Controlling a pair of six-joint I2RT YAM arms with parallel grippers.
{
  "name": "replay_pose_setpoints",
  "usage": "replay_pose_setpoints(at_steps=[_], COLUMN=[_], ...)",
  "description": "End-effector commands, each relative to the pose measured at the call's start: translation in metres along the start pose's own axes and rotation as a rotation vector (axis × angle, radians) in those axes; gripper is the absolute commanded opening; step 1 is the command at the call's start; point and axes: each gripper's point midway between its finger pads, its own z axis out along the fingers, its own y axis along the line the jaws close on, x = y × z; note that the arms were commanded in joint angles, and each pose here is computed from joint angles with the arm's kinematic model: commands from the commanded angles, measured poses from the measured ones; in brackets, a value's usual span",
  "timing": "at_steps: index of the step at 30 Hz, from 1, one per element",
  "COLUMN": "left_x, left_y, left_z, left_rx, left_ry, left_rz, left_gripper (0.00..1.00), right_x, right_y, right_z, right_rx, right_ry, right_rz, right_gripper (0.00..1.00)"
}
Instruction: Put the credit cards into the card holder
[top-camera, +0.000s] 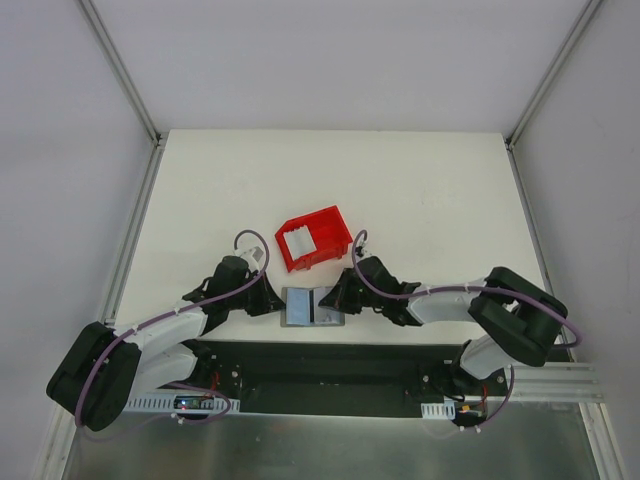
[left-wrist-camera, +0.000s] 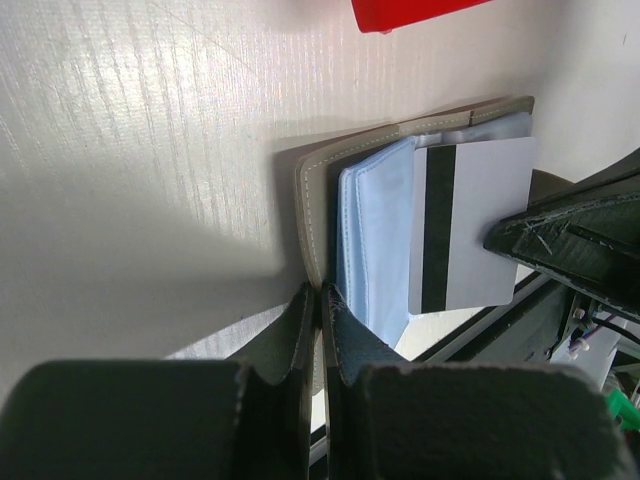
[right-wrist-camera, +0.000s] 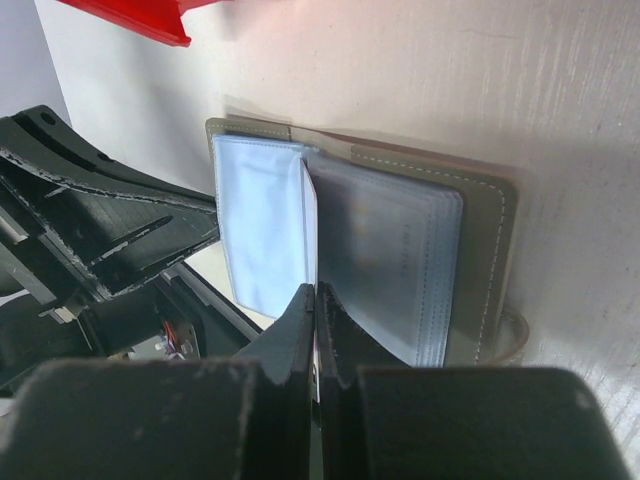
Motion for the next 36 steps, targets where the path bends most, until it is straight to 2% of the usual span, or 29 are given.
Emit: replay_pose_setpoints(at_steps=[1,17,24,28,30,33,36], left_x=[0.002,0.002,0.001,0.001,0.0,0.0,-0.001], left_y=[0.01,0.009,0.007,0.007,0.007,0.006,0.005], left_z=[0.001,0.001,0.001,0.001,0.001,0.001,0.002], left_rx=[-0.033,-0.032,-0.027,-0.028,-0.027,-0.025,-0.024], left_ry=[-0.006,-0.003,-0.002,-0.003,-0.006,-0.004,0.0], left_rz=[-0.003,-0.002,-0.001,0.0,-0.002,-0.002,0.002], left_gripper=[0.0,0.0,0.0,0.0,0.0,0.0,0.0], right_x=[0.004,0.01,0.023,0.018,0.014,0.004,-0.002], right_y=[-0.002,-0.014,-0.002,0.001,-0.004,-0.018,-0.016], right_z=[0.004,0.017,0.032,0.031,0.023,0.009,0.002], right_rx=[-0.014,-0.005,-0.014,-0.01,0.027,0.136,0.165], right_ry=[0.012,0.031,0.088,0.069,0.045,0.01,-0.003], right_rz=[0.041,0.059,0.036,0.022,-0.002,-0.055,-0.115], right_gripper=[0.0,0.0,0.01,0.13,0.3,0.46,0.51])
